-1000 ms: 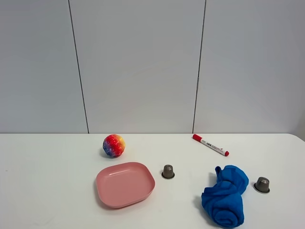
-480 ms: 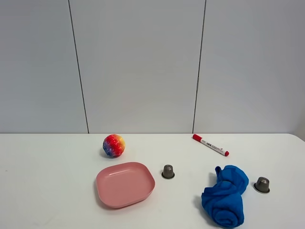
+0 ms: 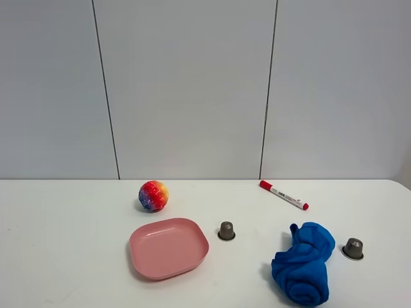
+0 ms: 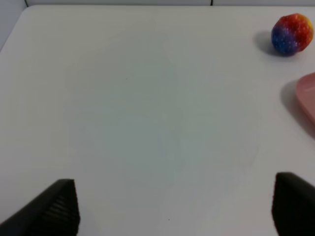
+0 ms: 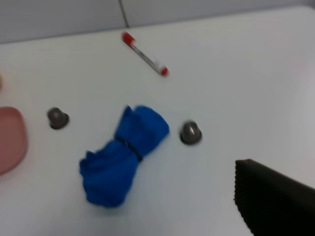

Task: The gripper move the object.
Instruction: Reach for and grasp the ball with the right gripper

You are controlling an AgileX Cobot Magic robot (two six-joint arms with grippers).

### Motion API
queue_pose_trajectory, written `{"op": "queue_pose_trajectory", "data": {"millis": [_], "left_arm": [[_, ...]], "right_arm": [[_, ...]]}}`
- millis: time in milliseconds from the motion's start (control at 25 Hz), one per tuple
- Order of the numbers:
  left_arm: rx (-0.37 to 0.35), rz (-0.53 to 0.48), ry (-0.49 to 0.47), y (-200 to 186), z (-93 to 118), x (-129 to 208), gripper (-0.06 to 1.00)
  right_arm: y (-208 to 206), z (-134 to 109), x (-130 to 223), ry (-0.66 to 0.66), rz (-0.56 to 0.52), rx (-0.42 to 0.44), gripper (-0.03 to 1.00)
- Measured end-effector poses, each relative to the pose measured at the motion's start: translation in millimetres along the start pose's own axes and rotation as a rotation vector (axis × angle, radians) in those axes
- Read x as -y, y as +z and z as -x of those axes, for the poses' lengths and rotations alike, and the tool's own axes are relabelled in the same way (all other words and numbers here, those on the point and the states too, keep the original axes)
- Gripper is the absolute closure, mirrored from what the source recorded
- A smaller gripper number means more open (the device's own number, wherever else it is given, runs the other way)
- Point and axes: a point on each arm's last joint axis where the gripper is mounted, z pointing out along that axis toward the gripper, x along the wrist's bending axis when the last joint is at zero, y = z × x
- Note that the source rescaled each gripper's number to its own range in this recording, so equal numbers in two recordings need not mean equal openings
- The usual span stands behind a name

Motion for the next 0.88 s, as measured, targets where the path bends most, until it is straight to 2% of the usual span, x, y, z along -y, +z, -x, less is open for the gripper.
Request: {"op": "queue_pose_trajectory", "data": {"millis": [160,280,400,520,640,720,880], "left_arm": [[0.0,0.0,0.0,0,0,0,-0.06],[0.0,0.0,0.0,0,0,0,-0.06],[0.0,0.0,0.0,0,0,0,-0.06],[0.0,0.0,0.0,0,0,0,-0.06],[0.0,0.0,0.0,0,0,0,-0.06],[0.0,0.0,0.0,0,0,0,-0.06],[0.0,0.0,0.0,0,0,0,-0.06]], "right_arm": [[17,5,-48,-0.027,-0.044,-0.046,-0.03],[41,10,-71,-0.014,-0.047,-0.095,-0.03],[69,12,-85,0.086,-0.025,-0.195,-0.03],[96,10,-96,0.197,-0.01,-0.344,-0.03],[117,7,-106,0.168,0.006,-0.49,-0.03],[127,0,-118,0.11,0.038,-0.559,-0.03],[152,-26,-149,-0.039,0.079,-0.59,-0.03]]}}
